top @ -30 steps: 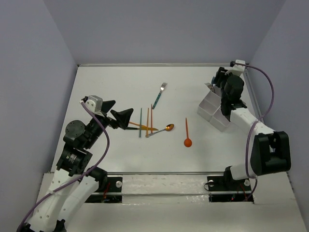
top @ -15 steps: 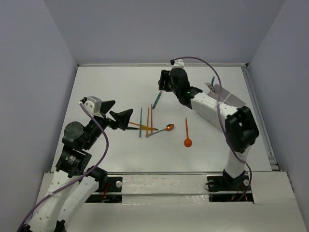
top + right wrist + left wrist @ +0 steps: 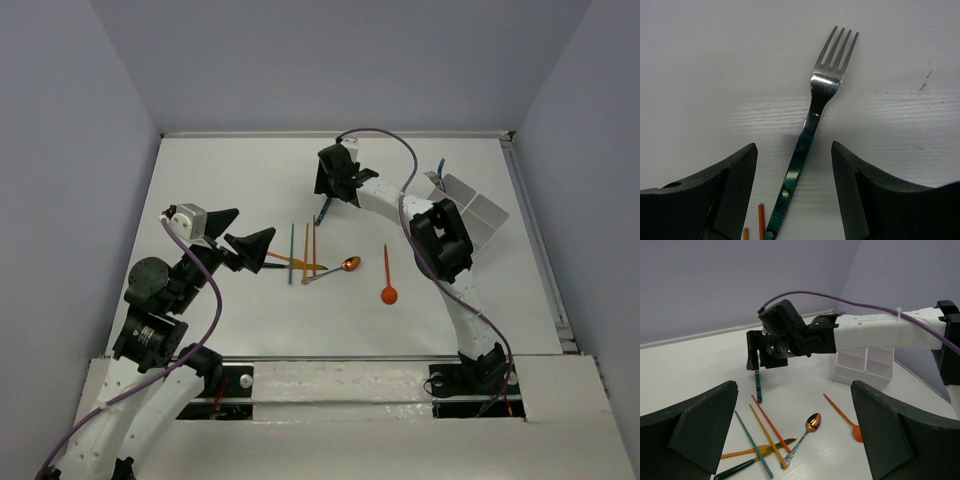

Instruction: Sort the eating utensils into containers

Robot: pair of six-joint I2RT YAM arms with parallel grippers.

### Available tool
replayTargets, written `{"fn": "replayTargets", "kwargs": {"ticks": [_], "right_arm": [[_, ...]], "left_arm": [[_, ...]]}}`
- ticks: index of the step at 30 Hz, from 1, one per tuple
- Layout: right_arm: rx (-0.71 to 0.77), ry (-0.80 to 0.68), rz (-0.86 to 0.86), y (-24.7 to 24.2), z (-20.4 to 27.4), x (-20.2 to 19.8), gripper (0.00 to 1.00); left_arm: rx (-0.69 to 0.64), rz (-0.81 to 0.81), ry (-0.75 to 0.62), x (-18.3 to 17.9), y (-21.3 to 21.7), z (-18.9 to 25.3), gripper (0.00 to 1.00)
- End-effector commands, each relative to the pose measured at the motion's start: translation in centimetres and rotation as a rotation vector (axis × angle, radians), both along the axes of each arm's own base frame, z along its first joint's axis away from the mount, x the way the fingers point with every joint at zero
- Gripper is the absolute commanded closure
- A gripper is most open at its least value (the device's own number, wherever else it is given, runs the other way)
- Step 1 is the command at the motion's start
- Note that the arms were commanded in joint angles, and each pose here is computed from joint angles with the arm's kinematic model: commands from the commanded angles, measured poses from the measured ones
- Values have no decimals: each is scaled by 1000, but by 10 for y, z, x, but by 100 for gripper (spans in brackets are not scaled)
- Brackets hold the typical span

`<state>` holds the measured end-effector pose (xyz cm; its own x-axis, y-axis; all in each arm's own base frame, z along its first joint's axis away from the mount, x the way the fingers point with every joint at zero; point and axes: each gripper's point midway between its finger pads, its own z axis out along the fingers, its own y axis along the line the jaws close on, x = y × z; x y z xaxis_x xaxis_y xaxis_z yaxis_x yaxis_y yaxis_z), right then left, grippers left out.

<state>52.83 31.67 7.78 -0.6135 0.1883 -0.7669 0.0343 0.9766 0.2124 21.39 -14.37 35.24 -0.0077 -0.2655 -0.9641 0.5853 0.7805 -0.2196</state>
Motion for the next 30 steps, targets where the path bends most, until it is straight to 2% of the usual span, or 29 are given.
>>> {"fn": "replayTargets", "kwargs": {"ticks": [1,4,8,9,14,16,23,26,27,30], "right_arm": [[5,39,-21,11,-10,-1,33],[-8,63,-36,10,-18,-1,35],[-27,68,-49,6,-27,0,45],[-56,84,-58,2,-35,-2,50],[-134,104,-80,-9,-46,-2,56],[-153,105,-80,-14,-47,-5,63],[-285,144,-87,-58,-64,-25,70],[-253,149,-59,-67,-58,-27,89],[-242,132,-52,-65,-54,-25,98],[-209,63,-3,-58,-28,-13,100]], "left_arm": [[-30,-44,-59,-9,-6,15,1],[-32,-50,-64,-12,-7,16,1],[-35,-54,-68,-14,-7,18,1],[-34,-54,-65,-14,-7,17,1],[-33,-63,-69,-16,-8,17,1],[-33,-60,-65,-16,-8,17,1],[-35,-66,-70,-18,-9,18,1],[-34,-66,-72,-18,-9,18,1],[-34,-66,-71,-18,-9,18,1],[-30,-65,-66,-16,-9,16,1]]}}
